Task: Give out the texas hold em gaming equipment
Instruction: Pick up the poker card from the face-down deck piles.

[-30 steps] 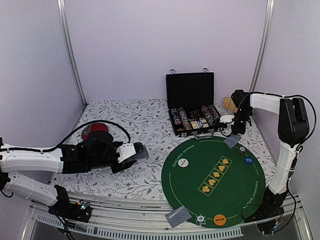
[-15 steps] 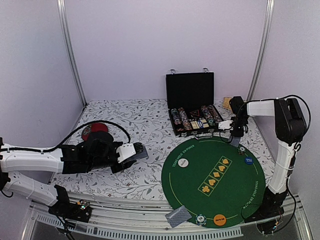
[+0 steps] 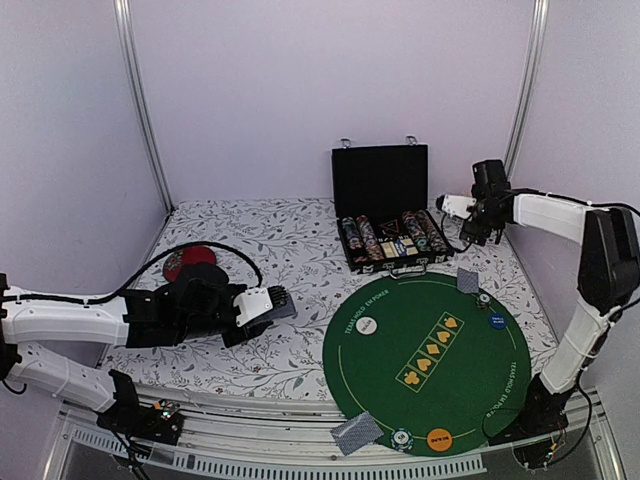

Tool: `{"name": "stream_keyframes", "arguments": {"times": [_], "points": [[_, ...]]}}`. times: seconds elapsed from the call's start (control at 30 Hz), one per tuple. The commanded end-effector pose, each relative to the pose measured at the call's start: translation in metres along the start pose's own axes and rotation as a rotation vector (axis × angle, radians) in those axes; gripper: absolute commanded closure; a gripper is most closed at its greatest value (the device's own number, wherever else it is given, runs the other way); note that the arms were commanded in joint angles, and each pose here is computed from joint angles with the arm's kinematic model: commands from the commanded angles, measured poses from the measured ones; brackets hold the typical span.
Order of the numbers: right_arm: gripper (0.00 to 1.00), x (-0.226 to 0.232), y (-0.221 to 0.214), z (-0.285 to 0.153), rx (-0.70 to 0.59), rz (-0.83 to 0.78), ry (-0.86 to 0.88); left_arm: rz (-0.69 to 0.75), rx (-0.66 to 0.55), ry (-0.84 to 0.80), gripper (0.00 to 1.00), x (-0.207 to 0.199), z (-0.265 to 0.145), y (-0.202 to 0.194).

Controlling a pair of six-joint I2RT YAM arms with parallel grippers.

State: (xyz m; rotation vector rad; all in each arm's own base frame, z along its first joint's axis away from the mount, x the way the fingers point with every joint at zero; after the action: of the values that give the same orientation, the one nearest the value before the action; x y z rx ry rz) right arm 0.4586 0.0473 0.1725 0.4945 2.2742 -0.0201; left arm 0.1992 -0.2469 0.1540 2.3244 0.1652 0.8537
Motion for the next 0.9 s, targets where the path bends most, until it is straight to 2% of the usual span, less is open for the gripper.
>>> {"name": "stream_keyframes", "arguments": {"times": [0.0,0.07,0.13,0.3,0.33,0.37,0.47,0.67,0.87], "points": [[0.01,-0.093,0.043,-0.101,-0.266,0.346,-0.374,0.014,-0.017,0.012,0.47,0.000,-0.001,0.004],[0.01,-0.111,0.053,-0.139,-0.399,0.576,-0.344,0.013,-0.017,0.016,0.47,0.000,-0.001,0.004],[0.01,-0.112,0.071,-0.172,-0.577,0.747,-0.162,0.013,-0.018,0.022,0.47,0.001,-0.001,0.004],[0.01,-0.054,0.120,-0.251,-1.160,0.791,0.502,0.014,-0.015,0.041,0.47,0.003,-0.001,0.004],[0.01,-0.043,0.124,-0.258,-1.224,0.813,0.615,0.015,-0.015,0.048,0.47,0.005,-0.001,0.004],[0.01,-0.026,0.128,-0.255,-1.217,0.904,0.772,0.016,-0.013,0.055,0.47,0.005,-0.001,0.003],[0.01,0.025,0.158,-0.249,-1.103,1.028,1.034,0.020,-0.010,0.067,0.47,0.006,0.000,0.002],[0.00,0.107,0.215,-0.242,-0.883,0.999,1.317,0.024,-0.009,0.081,0.47,0.008,0.000,0.002],[0.04,0.180,0.258,-0.220,-0.677,0.948,1.487,0.023,-0.008,0.083,0.47,0.007,0.001,0.002]]}}
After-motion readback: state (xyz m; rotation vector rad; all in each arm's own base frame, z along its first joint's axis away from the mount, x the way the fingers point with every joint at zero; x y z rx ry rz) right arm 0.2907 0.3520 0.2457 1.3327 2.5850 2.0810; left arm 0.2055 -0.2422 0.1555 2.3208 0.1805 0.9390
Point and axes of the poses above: each gripper's point midway between its finger pads, its own z axis out along the fingers, its own x axis along the line the jaws close on, y = z × x, the point moved 4 cm from there along -z, back along the fingers, and after that the axes turned 4 degrees about z, right-handed, at the moved point
